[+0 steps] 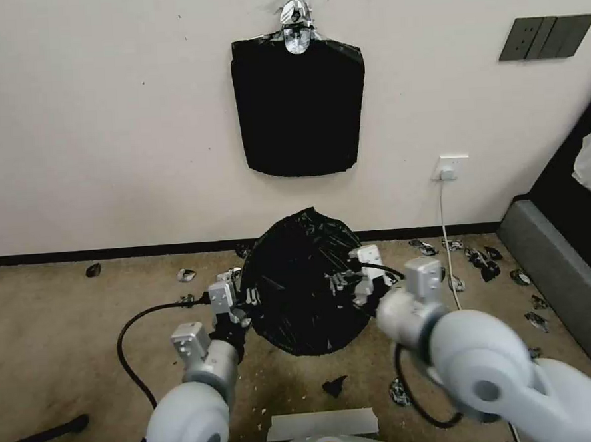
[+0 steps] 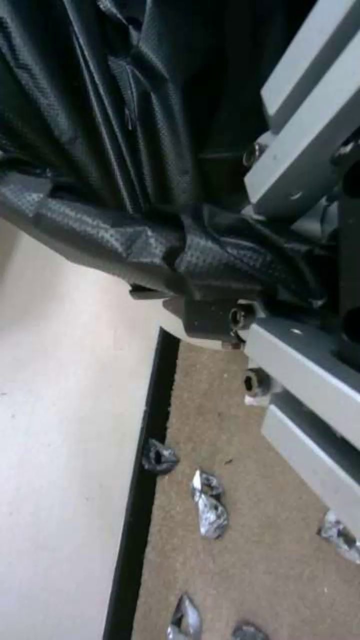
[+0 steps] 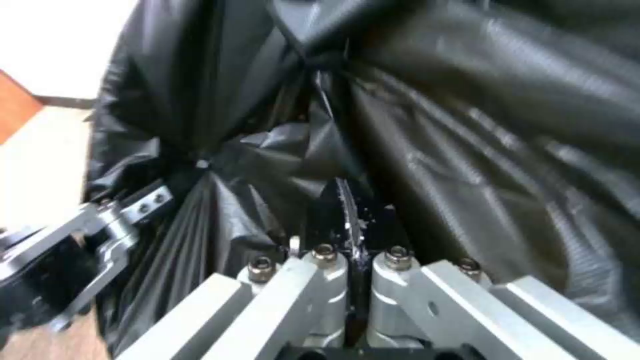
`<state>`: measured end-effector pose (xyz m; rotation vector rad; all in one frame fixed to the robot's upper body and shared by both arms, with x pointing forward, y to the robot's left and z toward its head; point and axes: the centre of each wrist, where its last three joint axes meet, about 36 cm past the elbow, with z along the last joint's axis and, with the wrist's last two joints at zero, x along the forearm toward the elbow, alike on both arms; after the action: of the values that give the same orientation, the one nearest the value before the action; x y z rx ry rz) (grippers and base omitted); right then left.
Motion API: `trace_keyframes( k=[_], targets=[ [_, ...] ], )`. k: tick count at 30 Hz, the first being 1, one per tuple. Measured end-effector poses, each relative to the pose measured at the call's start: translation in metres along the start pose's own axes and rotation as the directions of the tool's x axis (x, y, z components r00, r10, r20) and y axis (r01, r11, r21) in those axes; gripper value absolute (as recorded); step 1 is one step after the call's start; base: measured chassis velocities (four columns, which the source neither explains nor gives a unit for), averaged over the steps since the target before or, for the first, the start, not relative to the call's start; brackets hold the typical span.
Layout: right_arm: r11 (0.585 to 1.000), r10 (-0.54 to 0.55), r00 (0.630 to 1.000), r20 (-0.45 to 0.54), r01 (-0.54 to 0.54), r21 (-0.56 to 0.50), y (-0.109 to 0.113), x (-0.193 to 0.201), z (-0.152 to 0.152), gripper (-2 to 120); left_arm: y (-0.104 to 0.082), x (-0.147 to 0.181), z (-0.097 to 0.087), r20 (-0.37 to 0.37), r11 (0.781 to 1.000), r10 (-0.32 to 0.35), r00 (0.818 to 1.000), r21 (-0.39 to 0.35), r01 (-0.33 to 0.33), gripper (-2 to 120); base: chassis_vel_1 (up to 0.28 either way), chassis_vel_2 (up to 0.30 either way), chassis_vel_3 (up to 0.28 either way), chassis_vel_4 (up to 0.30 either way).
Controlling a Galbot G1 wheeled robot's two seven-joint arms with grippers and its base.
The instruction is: Place a trash bag onto the trash bin.
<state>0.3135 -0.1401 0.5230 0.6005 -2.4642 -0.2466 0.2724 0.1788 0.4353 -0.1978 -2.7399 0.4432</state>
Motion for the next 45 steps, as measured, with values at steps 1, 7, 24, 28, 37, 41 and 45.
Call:
trace_keyframes(
  k=[1, 7, 24, 28, 37, 41, 45],
  targets=[
    [1.000, 0.008, 1.000, 0.000, -0.008, -0.002, 0.004, -0.003, 0.000, 0, 0.000, 0.000, 0.000, -0.001, 1.000, -0.001, 1.000, -0.001, 0.001, 2, 0.000, 0.000, 0.000, 0.000],
    [0.997, 0.076, 0.997, -0.014, -0.076, 0.025, 0.018, -0.027, 0.008, 0, -0.002, 0.002, -0.001, 0.000, 1.000, 0.005, 1.000, -0.006, -0.005, 2, 0.000, 0.000, 0.000, 0.000],
    [0.966, 0.247, 0.966, -0.077, -0.239, 0.094, 0.020, -0.099, 0.035, 0, -0.006, 0.012, -0.005, 0.001, 0.999, 0.033, 0.999, -0.003, -0.033, 2, 0.000, 0.000, 0.000, 0.000],
    [0.961, 0.266, 0.962, -0.070, -0.258, 0.103, 0.022, -0.104, 0.036, 0, -0.006, 0.013, -0.005, 0.000, 0.999, 0.036, 0.999, -0.005, -0.036, 2, 0.000, 0.000, 0.000, 0.000],
    [0.945, 0.319, 0.945, -0.070, -0.312, 0.095, 0.027, -0.121, 0.034, 0, -0.006, 0.014, -0.004, -0.006, 0.999, 0.038, 0.999, -0.003, -0.038, 2, 0.000, 0.000, 0.000, 0.000],
    [0.942, 0.334, 0.938, -0.093, -0.327, 0.082, 0.029, -0.127, 0.035, 0, -0.006, 0.015, -0.004, -0.006, 0.999, 0.038, 0.999, -0.002, -0.038, 2, 0.000, 0.000, 0.000, 0.000],
    [0.938, 0.347, 0.930, -0.122, -0.340, 0.072, 0.028, -0.130, 0.037, 0, -0.006, 0.016, -0.005, -0.006, 0.999, 0.036, 0.999, 0.000, -0.036, 2, 0.000, 0.000, 0.000, 0.000]
  ],
)
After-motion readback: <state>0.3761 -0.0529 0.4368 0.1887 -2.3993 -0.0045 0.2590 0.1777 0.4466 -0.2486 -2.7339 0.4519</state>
